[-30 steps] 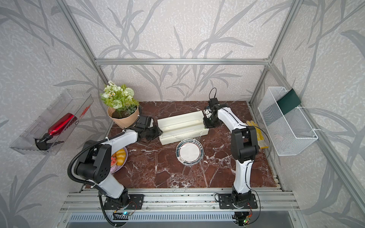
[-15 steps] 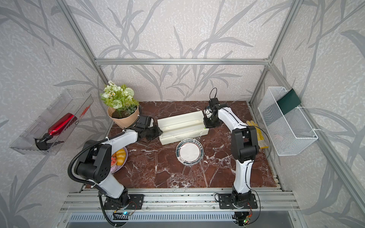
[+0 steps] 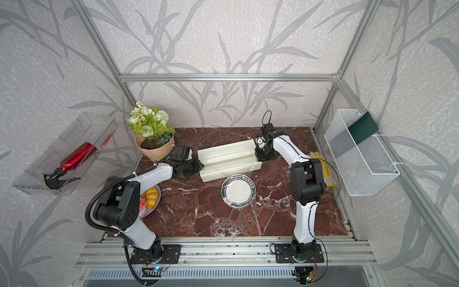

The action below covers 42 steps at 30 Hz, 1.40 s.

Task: Wrap the plate with plastic wrap
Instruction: Tear off the plastic wrap from the plastic wrap cutting box.

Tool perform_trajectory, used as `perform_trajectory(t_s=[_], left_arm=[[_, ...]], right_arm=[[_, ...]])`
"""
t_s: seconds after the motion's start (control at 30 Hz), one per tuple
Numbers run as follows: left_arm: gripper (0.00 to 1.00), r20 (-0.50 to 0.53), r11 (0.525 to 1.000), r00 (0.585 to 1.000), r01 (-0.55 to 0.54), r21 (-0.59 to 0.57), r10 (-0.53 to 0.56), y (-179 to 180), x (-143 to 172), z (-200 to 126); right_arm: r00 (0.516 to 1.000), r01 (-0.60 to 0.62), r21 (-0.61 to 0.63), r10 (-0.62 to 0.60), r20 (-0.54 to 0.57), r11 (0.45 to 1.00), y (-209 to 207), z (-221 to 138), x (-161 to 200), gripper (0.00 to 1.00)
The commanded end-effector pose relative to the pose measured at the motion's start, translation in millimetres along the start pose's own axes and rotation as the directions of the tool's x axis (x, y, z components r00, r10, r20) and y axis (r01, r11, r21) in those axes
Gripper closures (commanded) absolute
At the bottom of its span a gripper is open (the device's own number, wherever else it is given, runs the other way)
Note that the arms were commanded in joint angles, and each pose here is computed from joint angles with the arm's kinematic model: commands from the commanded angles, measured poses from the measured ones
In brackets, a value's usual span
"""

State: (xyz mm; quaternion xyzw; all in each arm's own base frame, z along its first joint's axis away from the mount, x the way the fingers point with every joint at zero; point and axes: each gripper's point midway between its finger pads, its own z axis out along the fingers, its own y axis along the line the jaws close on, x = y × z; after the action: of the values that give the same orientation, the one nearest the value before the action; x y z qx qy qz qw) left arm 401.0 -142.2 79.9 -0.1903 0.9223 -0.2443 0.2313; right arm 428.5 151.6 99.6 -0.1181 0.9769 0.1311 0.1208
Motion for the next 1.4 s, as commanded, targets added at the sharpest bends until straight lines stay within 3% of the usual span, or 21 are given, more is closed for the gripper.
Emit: perform_trajectory(t_s=[0.0, 0.8, 1.37], left_arm=[[0.87, 0.01, 0.999, 0.999, 0.031, 0.034, -0.032, -7, -9, 4], [0.9, -0.013, 0.998, 0.999, 0.034, 0.058, -0.033, -12, -7, 8], [0.9, -0.008, 0.996, 0.999, 0.052, 0.076, -0.052, -15, -9, 7]], right_arm=[[0.992, 0.013, -0.069, -0.021, -0.128, 0.998, 21, 38, 28, 0.87], [0.986, 0.025, -0.168, -0.051, -0.157, 0.985, 59, 55, 34, 0.86], [0.989, 0.036, -0.243, -0.069, -0.128, 0.969, 115, 51, 33, 0.86]])
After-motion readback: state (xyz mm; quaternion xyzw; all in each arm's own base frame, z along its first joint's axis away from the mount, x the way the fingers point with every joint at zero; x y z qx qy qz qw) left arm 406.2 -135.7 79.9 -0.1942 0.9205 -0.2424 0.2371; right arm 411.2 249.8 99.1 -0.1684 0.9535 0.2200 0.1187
